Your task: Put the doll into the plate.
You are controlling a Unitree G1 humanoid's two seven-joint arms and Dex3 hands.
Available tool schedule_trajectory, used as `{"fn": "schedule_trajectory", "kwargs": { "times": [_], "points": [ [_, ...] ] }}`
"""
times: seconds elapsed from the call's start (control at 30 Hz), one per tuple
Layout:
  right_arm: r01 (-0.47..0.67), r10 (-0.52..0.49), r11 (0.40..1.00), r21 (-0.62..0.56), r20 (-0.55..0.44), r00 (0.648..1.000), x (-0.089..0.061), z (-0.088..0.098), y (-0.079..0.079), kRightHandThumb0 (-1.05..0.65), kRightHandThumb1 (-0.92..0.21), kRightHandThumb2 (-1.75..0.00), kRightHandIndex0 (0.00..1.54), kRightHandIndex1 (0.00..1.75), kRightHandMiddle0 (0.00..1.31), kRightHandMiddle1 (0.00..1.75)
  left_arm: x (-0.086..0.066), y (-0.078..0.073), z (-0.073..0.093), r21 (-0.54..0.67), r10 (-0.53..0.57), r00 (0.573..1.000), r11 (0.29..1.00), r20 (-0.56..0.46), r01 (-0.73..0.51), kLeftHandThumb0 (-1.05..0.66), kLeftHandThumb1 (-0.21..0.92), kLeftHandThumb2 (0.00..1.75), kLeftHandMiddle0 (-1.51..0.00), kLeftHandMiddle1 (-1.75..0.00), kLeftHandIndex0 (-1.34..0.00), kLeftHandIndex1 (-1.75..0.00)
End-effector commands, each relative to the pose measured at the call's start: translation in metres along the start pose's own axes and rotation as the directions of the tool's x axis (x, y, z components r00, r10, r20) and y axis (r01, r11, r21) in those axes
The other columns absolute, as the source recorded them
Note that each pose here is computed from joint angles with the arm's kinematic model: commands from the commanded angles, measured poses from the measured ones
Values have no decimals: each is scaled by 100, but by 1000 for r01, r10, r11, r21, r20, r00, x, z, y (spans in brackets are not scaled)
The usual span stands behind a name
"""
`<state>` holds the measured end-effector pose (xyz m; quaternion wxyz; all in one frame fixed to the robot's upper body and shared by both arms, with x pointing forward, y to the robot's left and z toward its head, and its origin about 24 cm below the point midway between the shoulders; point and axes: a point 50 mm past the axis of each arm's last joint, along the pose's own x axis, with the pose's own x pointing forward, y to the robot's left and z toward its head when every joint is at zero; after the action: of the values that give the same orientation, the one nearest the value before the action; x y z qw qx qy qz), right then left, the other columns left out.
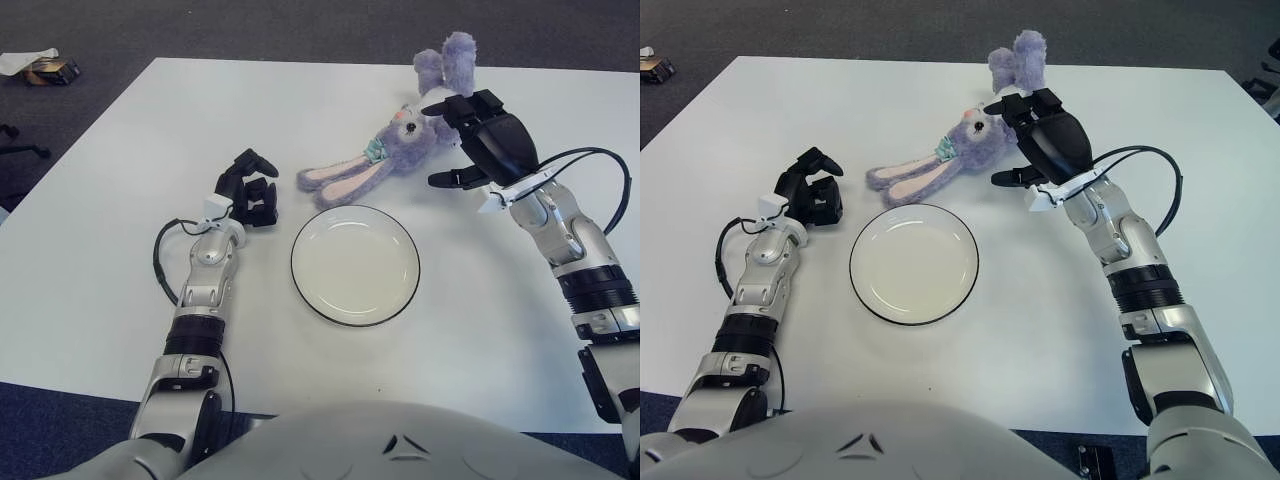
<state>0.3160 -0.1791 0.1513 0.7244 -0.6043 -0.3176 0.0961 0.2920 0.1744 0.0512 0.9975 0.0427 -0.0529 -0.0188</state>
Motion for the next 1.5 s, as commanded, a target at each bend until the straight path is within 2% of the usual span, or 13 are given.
{"fn": "schedule_trajectory", "kwargs": {
  "times": [0.0,0.57,0.87,1.1,1.47],
  "points": [
    [-27,29,998,-50,39,999,7,1,-6,-71,-55,-70,8,60,0,77,-18,-4,-30,0,-5,990,1000,-143,5,-50,26,138,-116,-175,-66,-175],
    [-113,142,970,-215,124,982,28,2,-11,-72,-54,-69,10,49,0,70,-19,-6,-29,21,-24,992,999,-124,26,-51,26,139,-117,-175,-66,-175],
    [-216,281,914,-344,154,947,42,3,-13,-76,-57,-68,11,49,0,68,-20,-7,-28,-1,-23,993,1000,-119,23,-51,24,141,-119,-175,-68,-175],
    [-276,351,890,-364,156,923,51,4,-12,-78,-59,-65,7,47,0,63,-20,-7,-28,-14,-26,993,1000,-117,24,-52,23,142,-118,-175,-68,-175],
    [-332,406,859,-389,123,906,63,7,-13,-80,-61,-62,5,38,0,57,-20,-8,-26,2,-21,994,1000,-108,22,-52,23,142,-119,-175,-68,-175]
  ]
}}
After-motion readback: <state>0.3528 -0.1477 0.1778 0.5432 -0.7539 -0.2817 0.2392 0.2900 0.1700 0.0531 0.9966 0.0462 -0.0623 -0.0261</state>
